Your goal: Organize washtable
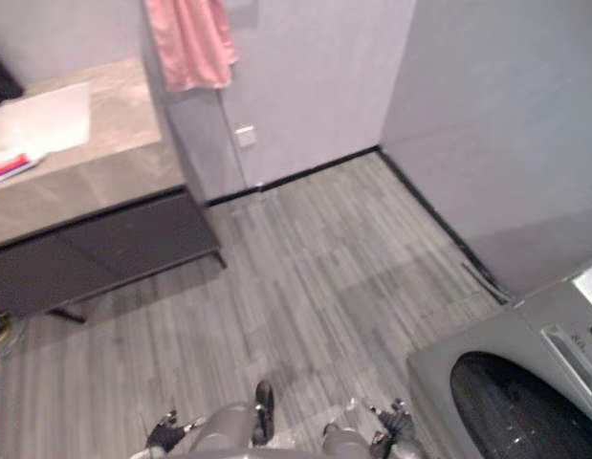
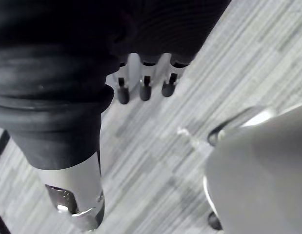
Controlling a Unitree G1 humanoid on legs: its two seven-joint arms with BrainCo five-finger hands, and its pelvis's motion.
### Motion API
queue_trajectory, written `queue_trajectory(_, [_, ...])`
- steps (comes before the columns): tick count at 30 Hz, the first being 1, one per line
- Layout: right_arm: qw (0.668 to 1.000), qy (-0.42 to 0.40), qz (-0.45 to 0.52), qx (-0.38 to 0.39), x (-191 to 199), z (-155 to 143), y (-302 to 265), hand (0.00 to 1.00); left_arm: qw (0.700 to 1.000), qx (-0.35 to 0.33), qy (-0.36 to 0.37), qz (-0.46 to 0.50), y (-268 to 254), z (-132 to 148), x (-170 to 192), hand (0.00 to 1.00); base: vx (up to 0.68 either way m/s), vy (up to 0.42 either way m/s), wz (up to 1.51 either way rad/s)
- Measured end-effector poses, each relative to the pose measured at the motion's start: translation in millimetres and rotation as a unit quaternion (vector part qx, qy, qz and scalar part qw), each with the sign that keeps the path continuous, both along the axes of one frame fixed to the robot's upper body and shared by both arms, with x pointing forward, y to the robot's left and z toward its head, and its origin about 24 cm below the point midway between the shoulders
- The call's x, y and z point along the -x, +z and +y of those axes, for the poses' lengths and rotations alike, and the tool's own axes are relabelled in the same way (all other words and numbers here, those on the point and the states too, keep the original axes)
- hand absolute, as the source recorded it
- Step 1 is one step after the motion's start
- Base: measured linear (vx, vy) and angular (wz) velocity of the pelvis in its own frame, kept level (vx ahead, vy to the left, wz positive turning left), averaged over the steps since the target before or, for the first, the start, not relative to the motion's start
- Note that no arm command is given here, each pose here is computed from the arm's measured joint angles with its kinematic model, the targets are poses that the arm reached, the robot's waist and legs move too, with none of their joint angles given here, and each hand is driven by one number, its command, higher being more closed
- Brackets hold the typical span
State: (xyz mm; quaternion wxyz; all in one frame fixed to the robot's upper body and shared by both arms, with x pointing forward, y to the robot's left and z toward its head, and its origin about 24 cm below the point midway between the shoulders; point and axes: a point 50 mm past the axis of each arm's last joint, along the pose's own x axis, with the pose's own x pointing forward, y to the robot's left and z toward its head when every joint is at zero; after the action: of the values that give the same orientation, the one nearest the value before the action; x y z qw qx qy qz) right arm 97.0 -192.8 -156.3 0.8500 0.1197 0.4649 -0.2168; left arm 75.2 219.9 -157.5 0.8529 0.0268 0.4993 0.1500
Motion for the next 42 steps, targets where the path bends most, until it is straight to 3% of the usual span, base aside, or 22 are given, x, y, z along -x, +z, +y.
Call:
queue_trajectory(8, [0.999, 0.013, -0.038, 0.002, -18.9, -1.0, 6.6, 0.00, 0.999, -0.003, -0.027, -0.026, 4.9, -2.9, -26.0, 0.00, 0.47, 0.060, 0.13])
queue_trajectory(15, [0.998, 0.032, -0.055, 0.017, -38.2, -8.1, 12.6, 0.00, 0.996, 0.057, -0.029, -0.057, 3.9, -48.0, -45.7, 0.00, 0.67, -0.199, 0.48])
queue_trajectory(18, [0.998, 0.036, -0.050, 0.019, -36.0, -7.4, 12.1, 0.00, 0.995, 0.061, 0.002, -0.081, 8.4, -46.0, -54.0, 0.00, 0.56, -0.261, 0.43])
queue_trajectory(25, [0.998, 0.039, -0.043, 0.011, -34.7, -1.4, 9.7, 0.00, 0.990, 0.060, -0.038, -0.124, 19.7, -54.1, -76.6, 0.00, 0.39, -0.092, 0.09])
queue_trajectory(34, [0.998, 0.066, -0.016, 0.018, -28.0, 2.9, 4.5, 0.00, 0.990, 0.047, -0.063, -0.117, 18.6, -49.5, -76.9, 0.00, 0.46, 0.198, -0.08])
queue_trajectory(42, [0.998, 0.058, -0.028, 0.010, -27.3, 2.4, 5.6, 0.00, 0.994, 0.044, -0.050, -0.083, 11.4, -42.5, -65.2, 0.00, 0.47, 0.051, 0.89])
